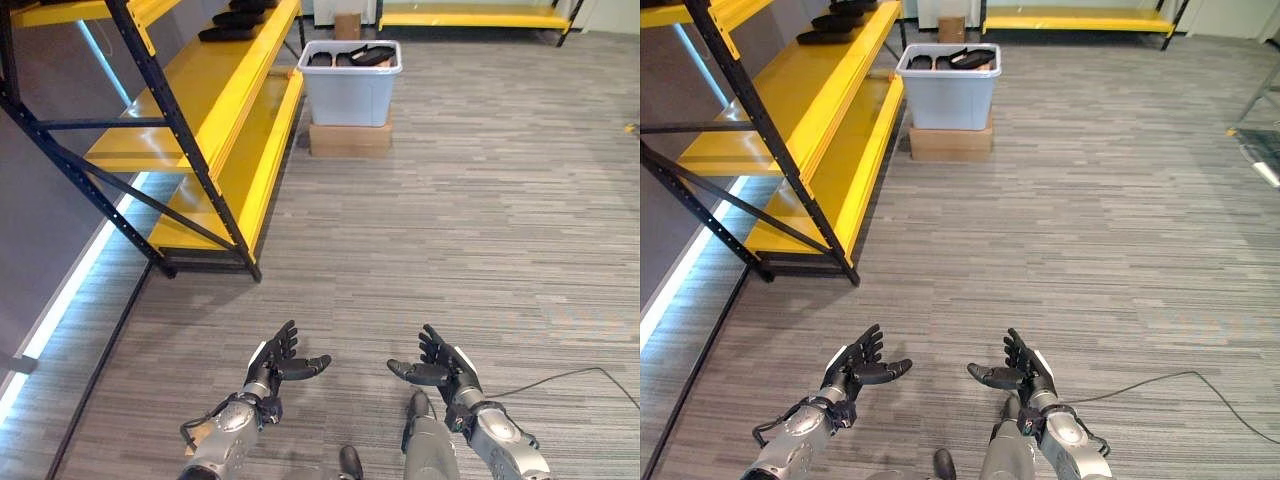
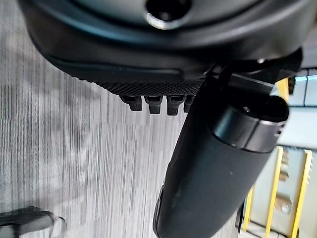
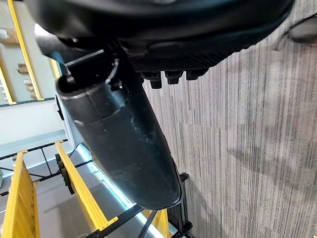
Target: Move parts from the plastic box to the shelf.
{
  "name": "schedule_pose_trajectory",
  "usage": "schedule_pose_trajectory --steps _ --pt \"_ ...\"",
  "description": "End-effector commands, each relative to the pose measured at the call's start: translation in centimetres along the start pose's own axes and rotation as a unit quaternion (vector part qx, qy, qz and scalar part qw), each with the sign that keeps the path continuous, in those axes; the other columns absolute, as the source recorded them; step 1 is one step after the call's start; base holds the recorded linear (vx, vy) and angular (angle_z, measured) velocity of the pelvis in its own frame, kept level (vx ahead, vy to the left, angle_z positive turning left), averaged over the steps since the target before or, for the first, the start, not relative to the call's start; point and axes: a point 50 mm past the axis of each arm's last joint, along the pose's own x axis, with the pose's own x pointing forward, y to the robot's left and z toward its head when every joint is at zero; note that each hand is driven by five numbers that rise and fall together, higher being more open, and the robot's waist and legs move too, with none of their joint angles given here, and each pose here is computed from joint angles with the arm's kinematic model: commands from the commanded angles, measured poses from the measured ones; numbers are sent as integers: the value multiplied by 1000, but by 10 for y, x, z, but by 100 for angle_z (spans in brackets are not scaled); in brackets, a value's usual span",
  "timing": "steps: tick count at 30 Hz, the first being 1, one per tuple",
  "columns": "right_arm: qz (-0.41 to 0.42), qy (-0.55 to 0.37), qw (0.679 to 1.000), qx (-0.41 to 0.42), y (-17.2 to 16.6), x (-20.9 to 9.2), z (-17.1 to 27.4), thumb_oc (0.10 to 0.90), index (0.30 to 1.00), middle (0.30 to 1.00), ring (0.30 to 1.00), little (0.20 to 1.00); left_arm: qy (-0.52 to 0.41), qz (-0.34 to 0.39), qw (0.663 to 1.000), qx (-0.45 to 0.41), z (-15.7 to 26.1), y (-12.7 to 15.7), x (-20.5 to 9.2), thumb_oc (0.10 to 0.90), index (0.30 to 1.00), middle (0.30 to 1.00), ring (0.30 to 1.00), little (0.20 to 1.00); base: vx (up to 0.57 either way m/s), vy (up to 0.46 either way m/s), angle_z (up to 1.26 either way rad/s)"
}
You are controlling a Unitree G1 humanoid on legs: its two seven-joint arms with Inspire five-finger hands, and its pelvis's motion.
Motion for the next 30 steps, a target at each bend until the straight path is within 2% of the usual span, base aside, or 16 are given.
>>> schedule_pose_trajectory --steps 1,8,13,17,25,30 --pt "-1 -113 994 -2 -7 10 52 900 1000 1000 1000 1000 -126 -33 991 -8 52 -12 7 900 1000 1000 1000 1000 364 -217 9" --pt "6 -120 993 -15 -11 9 57 900 1000 1000 1000 1000 -127 -28 991 -23 51 -11 6 900 1000 1000 1000 1000 315 -224 1" --pt "3 -125 992 -33 -18 5 60 900 1000 1000 1000 1000 -135 -28 990 -34 54 -11 2 900 1000 1000 1000 1000 355 -457 -8" --pt "-12 -143 989 -37 -25 3 70 900 1000 1000 1000 1000 -137 -47 989 -35 55 -17 -2 900 1000 1000 1000 1000 233 -258 -46" --pt "0 -137 990 -31 -16 4 62 900 1000 1000 1000 1000 -139 -35 989 -32 52 -7 -6 900 1000 1000 1000 1000 395 124 -29" --pt "15 -132 991 -3 -6 4 56 900 1000 1000 1000 1000 -152 -44 987 -20 60 -10 -2 900 1000 1000 1000 1000 354 150 -17"
